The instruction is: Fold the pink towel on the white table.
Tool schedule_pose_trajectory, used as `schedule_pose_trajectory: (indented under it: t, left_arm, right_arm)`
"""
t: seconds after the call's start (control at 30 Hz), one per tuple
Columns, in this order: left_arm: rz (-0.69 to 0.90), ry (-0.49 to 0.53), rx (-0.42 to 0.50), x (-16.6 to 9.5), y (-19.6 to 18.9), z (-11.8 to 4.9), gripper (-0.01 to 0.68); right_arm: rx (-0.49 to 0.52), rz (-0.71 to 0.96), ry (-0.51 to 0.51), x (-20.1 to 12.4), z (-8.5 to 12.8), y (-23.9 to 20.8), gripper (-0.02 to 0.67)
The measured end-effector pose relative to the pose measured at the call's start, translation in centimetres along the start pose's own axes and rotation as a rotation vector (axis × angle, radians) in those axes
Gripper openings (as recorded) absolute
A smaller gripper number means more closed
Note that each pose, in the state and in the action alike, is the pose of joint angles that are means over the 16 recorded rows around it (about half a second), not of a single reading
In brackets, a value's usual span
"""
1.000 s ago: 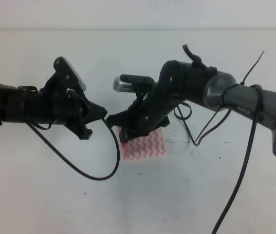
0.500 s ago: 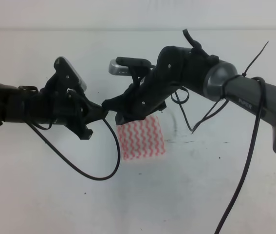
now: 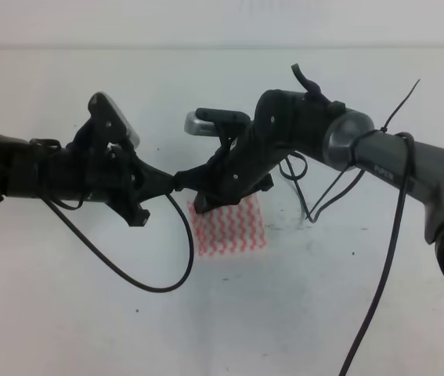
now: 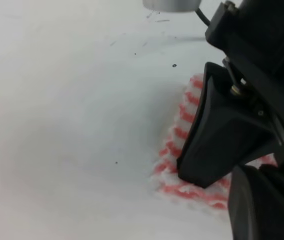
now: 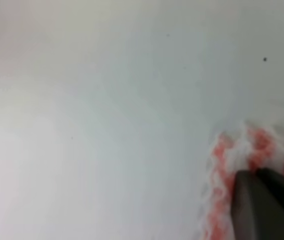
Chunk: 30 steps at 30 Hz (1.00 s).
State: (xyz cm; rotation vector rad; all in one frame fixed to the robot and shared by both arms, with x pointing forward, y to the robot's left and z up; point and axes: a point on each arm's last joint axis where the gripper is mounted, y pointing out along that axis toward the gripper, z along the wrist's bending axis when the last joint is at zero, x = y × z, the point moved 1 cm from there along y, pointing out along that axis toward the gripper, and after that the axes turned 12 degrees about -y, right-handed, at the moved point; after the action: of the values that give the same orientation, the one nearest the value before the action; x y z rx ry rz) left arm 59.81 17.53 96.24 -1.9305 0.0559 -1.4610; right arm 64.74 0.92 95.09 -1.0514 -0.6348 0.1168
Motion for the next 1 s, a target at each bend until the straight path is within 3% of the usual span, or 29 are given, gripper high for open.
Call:
schedule_pose_trajectory:
  t: [0.27,0.6,1.0]
  left_arm:
    - [-0.008,-0.010,-0.029,0.5,0.7,-1.0,-0.005]
    - [-0.007,-0.012,-0.071,1.3,3.7,-3.8,-0.005]
    - [0.046,-0.034,-0.126,-0.3,7.7,-6.0,-0.005]
  right_arm:
    - [-0.056,-0.007,-0.024,0.8,-0.1,-3.4,-0.018]
    - [-0.192,-0.024,-0.020,1.5,-1.8,-9.1,-0.018]
    - [-0.249,-0.054,0.003,1.7,-3.3,-12.8,-0.018]
